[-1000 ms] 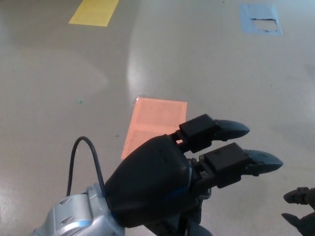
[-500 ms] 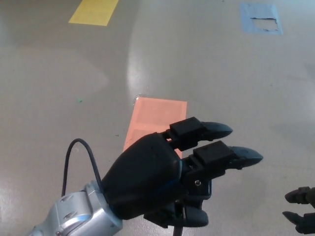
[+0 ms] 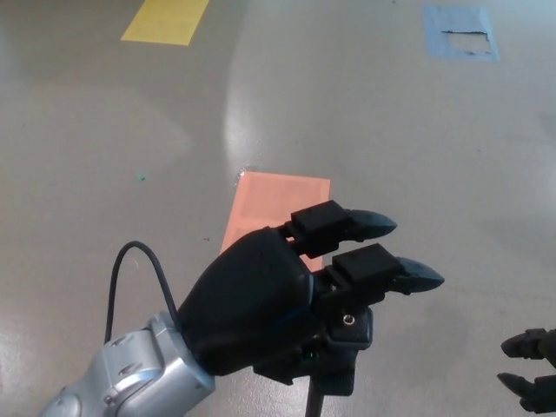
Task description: The robot uses its left hand to grab the top of a phone stand kept on the floor and rotates it anti-clockwise
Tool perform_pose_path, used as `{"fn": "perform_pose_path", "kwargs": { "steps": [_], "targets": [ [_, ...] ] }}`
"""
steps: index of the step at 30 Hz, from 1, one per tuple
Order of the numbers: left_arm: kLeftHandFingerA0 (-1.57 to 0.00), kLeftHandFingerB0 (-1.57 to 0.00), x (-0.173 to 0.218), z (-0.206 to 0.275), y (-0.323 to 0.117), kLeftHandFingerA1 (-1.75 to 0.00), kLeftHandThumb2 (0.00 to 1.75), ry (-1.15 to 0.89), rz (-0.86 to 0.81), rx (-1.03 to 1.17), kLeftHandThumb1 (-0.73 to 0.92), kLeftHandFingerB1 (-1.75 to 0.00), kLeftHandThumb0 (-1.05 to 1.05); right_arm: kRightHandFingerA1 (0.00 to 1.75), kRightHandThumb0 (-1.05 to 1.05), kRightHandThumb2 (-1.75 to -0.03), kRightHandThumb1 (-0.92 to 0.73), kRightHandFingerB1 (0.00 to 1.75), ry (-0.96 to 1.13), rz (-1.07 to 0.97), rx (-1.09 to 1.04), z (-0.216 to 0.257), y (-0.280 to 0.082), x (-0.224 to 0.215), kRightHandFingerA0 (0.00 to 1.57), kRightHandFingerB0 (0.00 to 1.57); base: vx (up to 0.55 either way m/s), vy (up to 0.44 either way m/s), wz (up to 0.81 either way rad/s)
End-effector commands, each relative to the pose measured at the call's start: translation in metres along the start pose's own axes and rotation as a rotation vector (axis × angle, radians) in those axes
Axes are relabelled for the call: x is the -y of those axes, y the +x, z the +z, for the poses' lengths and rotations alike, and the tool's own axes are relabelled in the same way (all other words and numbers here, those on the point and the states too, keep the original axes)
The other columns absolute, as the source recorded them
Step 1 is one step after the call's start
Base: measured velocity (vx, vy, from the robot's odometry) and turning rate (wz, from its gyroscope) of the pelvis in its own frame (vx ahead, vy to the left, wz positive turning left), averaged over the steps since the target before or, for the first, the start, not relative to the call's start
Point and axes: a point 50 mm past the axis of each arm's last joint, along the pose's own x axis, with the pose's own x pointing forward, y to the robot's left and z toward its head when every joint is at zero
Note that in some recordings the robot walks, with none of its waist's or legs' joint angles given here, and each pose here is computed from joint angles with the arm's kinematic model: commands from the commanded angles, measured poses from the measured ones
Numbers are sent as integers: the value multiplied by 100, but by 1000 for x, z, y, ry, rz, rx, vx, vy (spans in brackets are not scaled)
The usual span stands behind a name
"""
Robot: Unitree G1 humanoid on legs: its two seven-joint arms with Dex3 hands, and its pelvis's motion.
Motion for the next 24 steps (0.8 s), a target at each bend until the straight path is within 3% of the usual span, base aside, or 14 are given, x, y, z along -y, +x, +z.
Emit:
{"fn": "perform_pose_path", "kwargs": {
  "steps": [1, 9, 10, 15, 16, 17, 18, 19, 20, 21, 24],
  "targets": [
    [-19, -37, -3, -1, 2, -52, 84, 36, 31, 31, 34, -58, -2, 39, -52, -63, -78, 28, -16, -4, -6, 3, -1, 6, 46, 17, 0, 0, 0],
    [-21, -39, -3, -2, 3, -52, 83, 34, 50, 37, 32, -59, -3, 39, -52, -63, -77, 27, -14, -2, 6, 5, -1, 8, 48, 17, 0, 0, 0],
    [-36, -52, -3, -2, 3, -33, 55, 35, 51, 37, 50, -40, -8, 38, -51, -63, -77, 28, -26, -2, 4, 6, -1, 8, 48, 20, 0, 0, 0],
    [-39, -54, -2, -1, 3, -33, 55, 23, 55, 41, 50, -40, -7, 39, -50, -64, -79, 30, -49, 9, -7, 8, -1, 9, 48, 23, 0, 0, 0],
    [-51, -60, -3, 0, 3, -36, 56, 21, 52, 39, 52, -41, -9, 39, -52, -64, -78, 33, -49, 11, -11, 8, -1, 9, 50, 31, 0, 0, 0],
    [-51, -60, -3, 0, 3, -36, 56, 19, 49, 37, 52, -41, -9, 39, -52, -64, -78, 33, -49, 13, -13, 8, -1, 9, 50, 31, 0, 0, 0],
    [-69, -73, -2, 0, 3, -42, 58, -15, 42, 28, 54, -45, -12, 37, -51, -63, -79, 27, -30, 13, -7, 8, -1, 10, 48, 18, 0, 0, 0],
    [-79, -78, -2, 0, 3, -44, 57, -33, 38, 24, 55, -43, -10, 37, -51, -64, -79, 27, -21, 13, -2, 9, -1, 10, 46, 15, 0, 0, 0],
    [-79, -78, -2, -1, 3, -44, 57, -47, 33, 21, 55, -43, -10, 37, -51, -64, -79, 27, -14, 13, 1, 9, -2, 10, 46, 15, 0, 0, 0],
    [-88, -85, -2, -1, 3, -47, 57, -57, 24, 16, 56, -45, -12, 49, -65, -86, -63, 37, -13, 9, 6, 9, -2, 10, 41, 8, 0, 0, 0],
    [-97, -93, 1, -1, 3, -54, 60, -154, 24, 4, 60, -50, -20, 53, -62, -88, -64, 39, -30, -2, 19, 8, -2, 11, 47, 10, 0, 0, 0]
  ]
}}
